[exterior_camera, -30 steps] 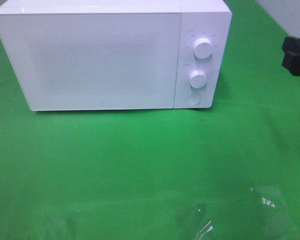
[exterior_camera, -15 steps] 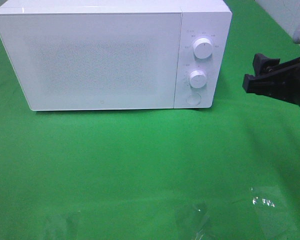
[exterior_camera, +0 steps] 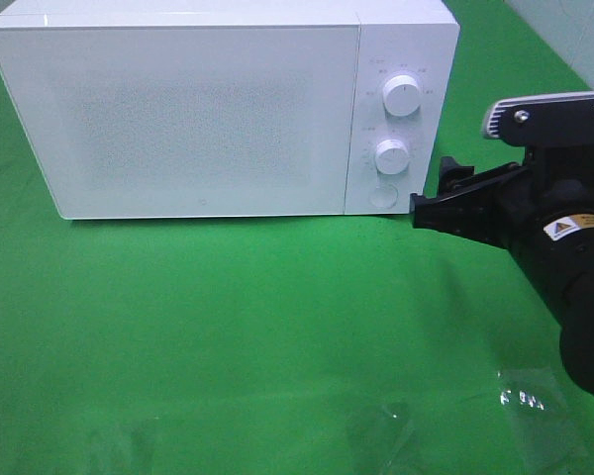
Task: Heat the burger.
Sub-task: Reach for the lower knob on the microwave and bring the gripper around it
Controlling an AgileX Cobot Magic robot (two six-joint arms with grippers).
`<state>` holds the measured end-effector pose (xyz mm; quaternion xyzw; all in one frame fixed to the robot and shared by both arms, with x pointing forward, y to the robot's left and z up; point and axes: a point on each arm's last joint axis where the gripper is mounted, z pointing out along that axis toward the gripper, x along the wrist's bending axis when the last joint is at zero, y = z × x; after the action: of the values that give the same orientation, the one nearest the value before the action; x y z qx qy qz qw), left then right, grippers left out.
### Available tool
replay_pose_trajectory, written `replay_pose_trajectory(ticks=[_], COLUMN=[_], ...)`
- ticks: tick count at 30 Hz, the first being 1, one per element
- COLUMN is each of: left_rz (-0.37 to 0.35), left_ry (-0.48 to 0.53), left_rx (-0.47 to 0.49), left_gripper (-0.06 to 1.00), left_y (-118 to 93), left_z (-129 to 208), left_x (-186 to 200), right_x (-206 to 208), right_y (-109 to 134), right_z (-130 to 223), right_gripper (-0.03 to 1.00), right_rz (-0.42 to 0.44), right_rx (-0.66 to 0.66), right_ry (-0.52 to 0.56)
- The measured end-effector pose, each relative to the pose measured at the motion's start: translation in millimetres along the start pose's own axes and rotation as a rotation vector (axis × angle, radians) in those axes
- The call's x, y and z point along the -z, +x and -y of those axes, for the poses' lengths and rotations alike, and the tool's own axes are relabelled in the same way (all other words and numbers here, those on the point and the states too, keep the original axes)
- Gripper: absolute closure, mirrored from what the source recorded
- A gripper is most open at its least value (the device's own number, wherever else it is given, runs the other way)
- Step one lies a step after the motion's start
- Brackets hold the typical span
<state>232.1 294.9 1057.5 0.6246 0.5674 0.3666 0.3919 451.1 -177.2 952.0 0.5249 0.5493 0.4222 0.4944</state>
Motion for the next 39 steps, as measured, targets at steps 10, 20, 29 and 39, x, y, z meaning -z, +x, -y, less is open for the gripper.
replay_pose_trajectory(ticks=[10,20,29,39], left_rz=[0.0,0.0,0.0,0.0], left_ry=[0.0,0.0,0.0,0.0], left_rx=[0.0,0.0,0.0,0.0], left_gripper=[-0.05,-0.05,-0.05,-0.05], left_y=[0.0,0.0,0.0,0.0], left_z=[0.0,0.0,0.0,0.0], left_x=[0.0,0.0,0.0,0.0], right_x=[-10.3,-22.5,-23.3,-32.4], right_y=[21.0,36.2,37.5,48.7], right_z=[5.9,8.3,8.2,24.2], right_gripper=[0.23,0.23,0.23,0.23], right_rz=[-0.028,-0.037,-0.039,-0.056], right_rx=[0.024,0.018,-0.026,0.002], right_ry=[0.02,0.035,0.028,0.038])
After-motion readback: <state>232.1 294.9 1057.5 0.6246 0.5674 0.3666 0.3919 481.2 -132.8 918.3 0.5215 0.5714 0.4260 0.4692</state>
